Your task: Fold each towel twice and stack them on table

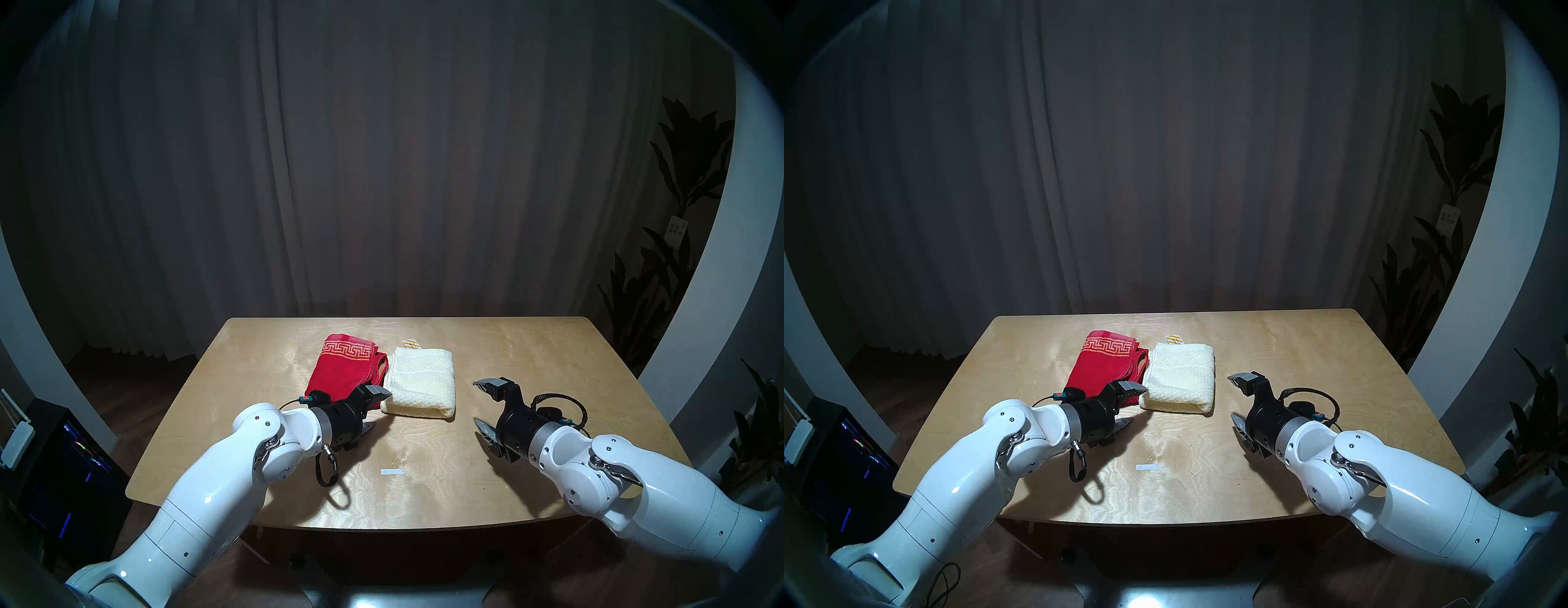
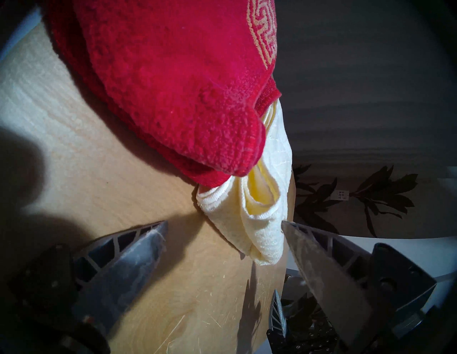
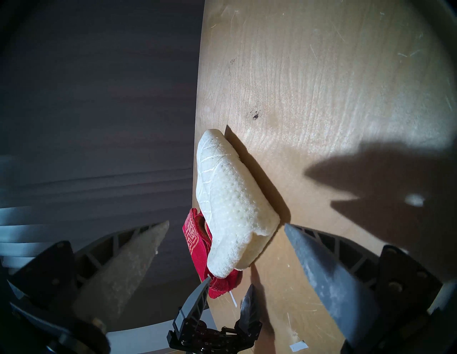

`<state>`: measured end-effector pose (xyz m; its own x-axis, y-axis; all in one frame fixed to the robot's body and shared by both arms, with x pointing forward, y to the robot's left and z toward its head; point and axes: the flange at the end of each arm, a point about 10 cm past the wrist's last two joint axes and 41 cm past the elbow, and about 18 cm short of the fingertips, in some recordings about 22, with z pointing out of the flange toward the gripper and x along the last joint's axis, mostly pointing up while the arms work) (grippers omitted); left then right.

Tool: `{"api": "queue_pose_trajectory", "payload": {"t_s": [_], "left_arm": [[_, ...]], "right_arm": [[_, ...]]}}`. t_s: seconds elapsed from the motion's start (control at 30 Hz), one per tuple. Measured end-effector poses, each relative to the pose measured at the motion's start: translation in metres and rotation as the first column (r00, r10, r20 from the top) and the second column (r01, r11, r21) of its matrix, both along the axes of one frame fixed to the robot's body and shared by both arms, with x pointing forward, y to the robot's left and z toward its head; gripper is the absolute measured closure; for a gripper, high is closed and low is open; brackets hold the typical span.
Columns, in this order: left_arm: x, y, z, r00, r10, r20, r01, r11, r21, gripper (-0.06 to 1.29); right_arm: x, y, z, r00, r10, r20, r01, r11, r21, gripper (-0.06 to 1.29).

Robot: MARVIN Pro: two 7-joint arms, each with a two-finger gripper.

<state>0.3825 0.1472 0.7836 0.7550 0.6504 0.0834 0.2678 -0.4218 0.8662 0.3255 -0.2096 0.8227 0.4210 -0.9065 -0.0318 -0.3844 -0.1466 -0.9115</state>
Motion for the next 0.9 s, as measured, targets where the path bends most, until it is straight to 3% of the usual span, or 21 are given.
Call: {"api": "queue_pose_trajectory", "payload": {"t_s": [0.9], "left_arm": [[0.021,-0.012,-0.002,1.000,-0.003,0.025,0.003,1.000,-0.001,0.04]], "right_arm": [[0.031,0.021,-0.038,0.999,0.037,-0.008,-0.037,0.999,-0.015,0.00]]}}
